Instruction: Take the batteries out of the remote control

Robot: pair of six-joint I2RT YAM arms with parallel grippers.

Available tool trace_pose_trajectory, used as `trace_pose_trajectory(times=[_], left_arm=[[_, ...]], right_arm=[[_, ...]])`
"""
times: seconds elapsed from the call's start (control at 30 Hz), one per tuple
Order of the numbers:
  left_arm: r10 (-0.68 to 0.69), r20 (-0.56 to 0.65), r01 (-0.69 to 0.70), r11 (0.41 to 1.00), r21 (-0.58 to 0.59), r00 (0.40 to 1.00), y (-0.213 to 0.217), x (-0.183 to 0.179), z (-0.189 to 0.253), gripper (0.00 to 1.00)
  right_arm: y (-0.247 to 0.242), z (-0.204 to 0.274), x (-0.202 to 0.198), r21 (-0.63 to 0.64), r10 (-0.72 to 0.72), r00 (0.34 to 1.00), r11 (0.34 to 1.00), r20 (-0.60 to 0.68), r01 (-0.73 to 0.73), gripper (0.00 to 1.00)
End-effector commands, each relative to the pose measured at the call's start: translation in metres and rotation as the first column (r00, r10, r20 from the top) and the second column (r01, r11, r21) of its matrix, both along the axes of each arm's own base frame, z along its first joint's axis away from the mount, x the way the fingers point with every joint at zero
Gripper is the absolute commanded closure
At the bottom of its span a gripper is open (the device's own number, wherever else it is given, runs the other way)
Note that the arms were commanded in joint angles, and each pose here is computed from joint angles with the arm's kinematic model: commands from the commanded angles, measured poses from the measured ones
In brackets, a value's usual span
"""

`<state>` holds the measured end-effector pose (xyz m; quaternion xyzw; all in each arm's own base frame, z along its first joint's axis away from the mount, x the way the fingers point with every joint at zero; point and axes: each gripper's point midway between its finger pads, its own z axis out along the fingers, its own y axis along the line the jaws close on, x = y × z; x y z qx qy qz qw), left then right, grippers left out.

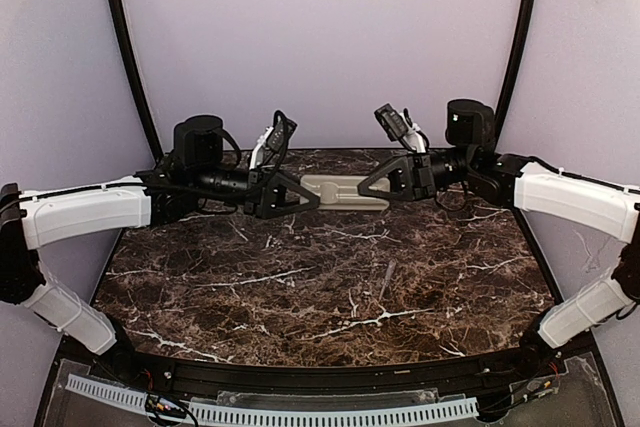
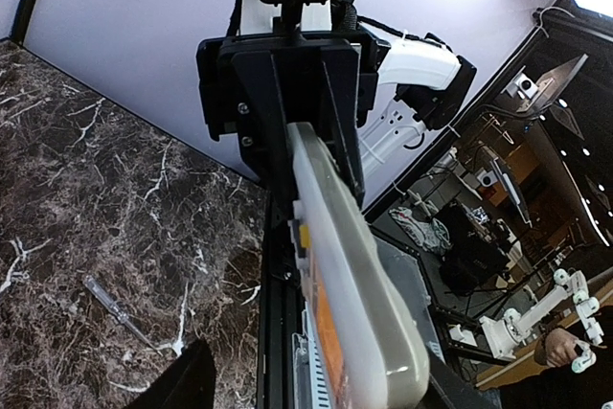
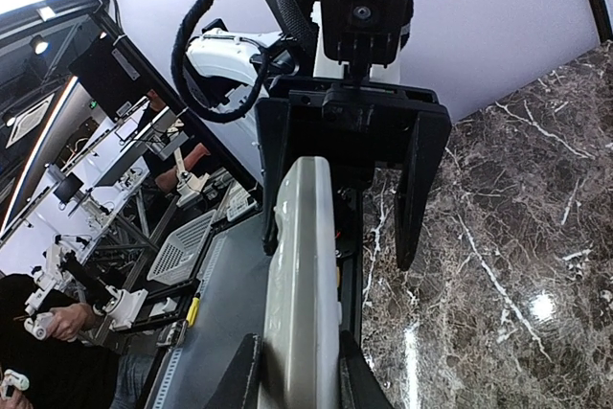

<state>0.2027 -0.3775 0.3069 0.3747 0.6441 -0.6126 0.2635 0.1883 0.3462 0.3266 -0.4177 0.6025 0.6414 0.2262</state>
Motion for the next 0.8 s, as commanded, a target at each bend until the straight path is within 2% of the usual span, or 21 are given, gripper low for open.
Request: trace_pose_trajectory(times=[0.0, 0.6, 0.77], left_arm=[[-0.033, 0.007, 0.033, 0.998, -0.056, 0.999, -0.003, -0.002, 0.019, 0.37], [-0.035, -0.014, 0.034, 0.997, -0.063, 0.999, -0.014, 0.003, 0.015, 0.51], [-0.030, -0.024, 0.028, 0.998, -0.062, 0.999, -0.016, 0.005, 0.014, 0.65]], right_arm=[[0.000, 0.017, -0.002, 0.034, 0.020, 0.998, 0.999, 0.056, -0.022, 1.00], [0.010, -0.002, 0.011, -0.056, -0.019, 0.999, 0.998, 0.035, 0.021, 1.00], [0.011, -0.005, 0.013, -0.065, -0.030, 0.999, 0.997, 0.037, 0.032, 1.00]])
